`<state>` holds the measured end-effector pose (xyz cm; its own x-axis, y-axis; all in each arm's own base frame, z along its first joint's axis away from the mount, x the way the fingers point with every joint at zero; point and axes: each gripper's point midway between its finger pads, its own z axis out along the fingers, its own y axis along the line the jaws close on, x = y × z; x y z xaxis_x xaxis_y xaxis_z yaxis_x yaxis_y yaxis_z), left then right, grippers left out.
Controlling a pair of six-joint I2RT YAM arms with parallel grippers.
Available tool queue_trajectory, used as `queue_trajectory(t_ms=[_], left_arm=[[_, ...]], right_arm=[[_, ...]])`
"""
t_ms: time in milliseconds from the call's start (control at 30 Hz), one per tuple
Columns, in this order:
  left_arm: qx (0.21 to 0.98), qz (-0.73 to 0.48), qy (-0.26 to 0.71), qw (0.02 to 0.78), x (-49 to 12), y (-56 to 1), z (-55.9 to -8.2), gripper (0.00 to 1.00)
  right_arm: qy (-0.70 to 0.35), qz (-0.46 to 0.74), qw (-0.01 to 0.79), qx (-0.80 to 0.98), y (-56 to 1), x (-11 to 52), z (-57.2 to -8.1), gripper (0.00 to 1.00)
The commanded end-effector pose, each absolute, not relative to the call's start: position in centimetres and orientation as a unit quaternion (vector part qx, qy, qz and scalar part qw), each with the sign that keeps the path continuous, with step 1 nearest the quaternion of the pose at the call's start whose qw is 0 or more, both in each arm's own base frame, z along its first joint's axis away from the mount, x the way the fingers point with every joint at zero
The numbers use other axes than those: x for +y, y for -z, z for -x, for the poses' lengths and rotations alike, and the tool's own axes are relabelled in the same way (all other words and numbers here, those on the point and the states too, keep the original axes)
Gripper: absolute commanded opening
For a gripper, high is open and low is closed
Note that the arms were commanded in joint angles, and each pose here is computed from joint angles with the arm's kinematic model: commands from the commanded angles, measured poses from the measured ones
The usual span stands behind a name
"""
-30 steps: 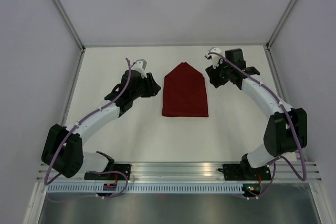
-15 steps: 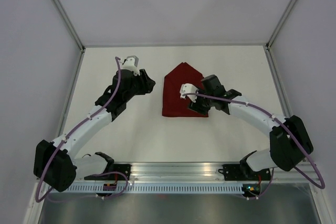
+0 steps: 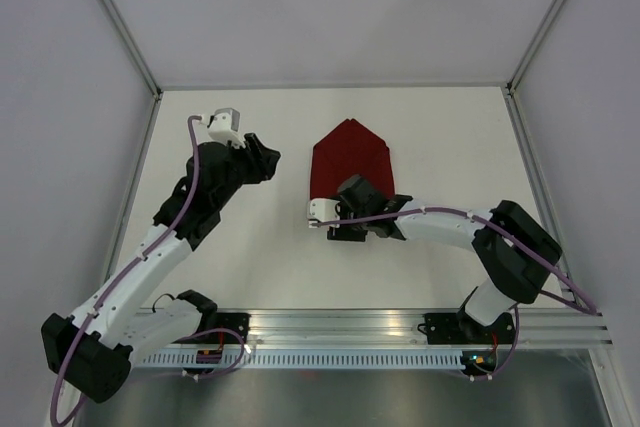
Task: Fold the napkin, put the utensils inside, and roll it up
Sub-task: Roll the napkin at the center of the board.
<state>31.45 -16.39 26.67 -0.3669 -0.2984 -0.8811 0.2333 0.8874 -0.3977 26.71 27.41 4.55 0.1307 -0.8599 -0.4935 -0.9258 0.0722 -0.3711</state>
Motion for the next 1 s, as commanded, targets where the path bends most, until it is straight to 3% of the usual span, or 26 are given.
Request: queue_trajectory(t_ms=[0,500,967], left_arm=[[0.797,0.01,0.205,0.568,-15.0,-26.3,-31.0,0.54],[0.806,0.005,0.203,0.556,-15.1,-24.7,-30.7,0.54],[0.818,-0.024,0.21,0.534,-16.2,-23.4,-30.9,0.54]], right_arm=[[-0.002,0.669,0.36,0.65,-4.9,27.6,-29.0,0.66],[0.023,0.7,0.32,0.638,-1.2,26.7,-29.0,0.67],[-0.034,0.723,0.224,0.653,1.4,24.7,-27.4,0.53]])
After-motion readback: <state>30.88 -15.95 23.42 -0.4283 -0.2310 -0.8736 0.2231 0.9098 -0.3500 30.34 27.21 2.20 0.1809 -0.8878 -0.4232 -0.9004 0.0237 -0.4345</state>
